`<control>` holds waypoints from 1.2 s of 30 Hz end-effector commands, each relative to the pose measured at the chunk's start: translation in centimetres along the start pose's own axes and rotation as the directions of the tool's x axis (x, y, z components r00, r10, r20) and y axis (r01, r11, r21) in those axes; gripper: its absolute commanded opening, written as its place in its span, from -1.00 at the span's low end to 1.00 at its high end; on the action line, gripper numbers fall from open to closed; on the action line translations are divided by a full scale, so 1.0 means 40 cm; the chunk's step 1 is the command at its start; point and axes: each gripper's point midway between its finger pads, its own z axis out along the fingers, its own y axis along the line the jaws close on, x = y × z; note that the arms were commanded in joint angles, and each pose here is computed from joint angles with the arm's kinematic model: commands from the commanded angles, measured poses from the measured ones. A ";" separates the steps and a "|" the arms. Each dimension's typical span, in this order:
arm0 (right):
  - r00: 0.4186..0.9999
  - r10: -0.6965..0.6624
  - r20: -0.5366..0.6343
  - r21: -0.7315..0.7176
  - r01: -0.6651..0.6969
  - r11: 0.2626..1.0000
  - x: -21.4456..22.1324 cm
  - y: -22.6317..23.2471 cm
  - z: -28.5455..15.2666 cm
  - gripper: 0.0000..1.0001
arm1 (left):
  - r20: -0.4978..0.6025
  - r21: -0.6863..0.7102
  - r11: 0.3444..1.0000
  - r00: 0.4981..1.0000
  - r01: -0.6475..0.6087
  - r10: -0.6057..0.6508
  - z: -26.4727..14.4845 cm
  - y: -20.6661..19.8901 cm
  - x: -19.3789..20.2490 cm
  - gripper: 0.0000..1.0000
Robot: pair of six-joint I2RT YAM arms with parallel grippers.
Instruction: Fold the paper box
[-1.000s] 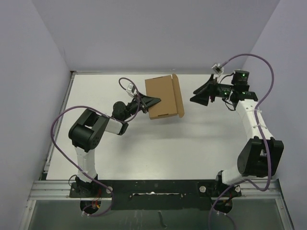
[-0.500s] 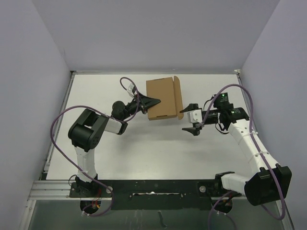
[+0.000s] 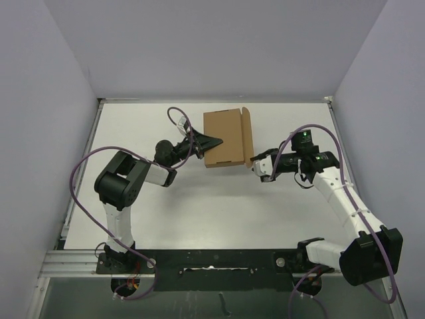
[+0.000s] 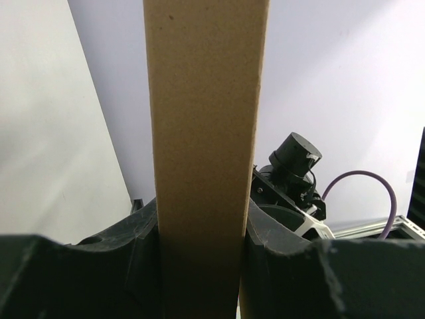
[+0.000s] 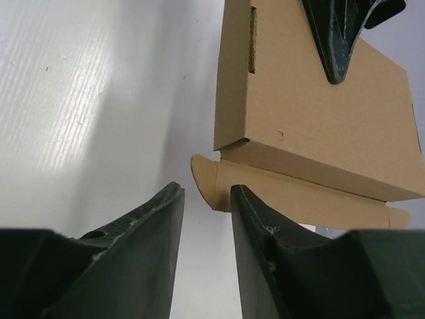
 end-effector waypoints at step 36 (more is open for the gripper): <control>0.978 0.180 -0.107 -0.052 -0.186 0.981 0.045 -0.004 0.081 -1.00 | -0.080 -0.003 0.981 0.977 -0.196 0.195 0.011 -0.033 0.020 -0.74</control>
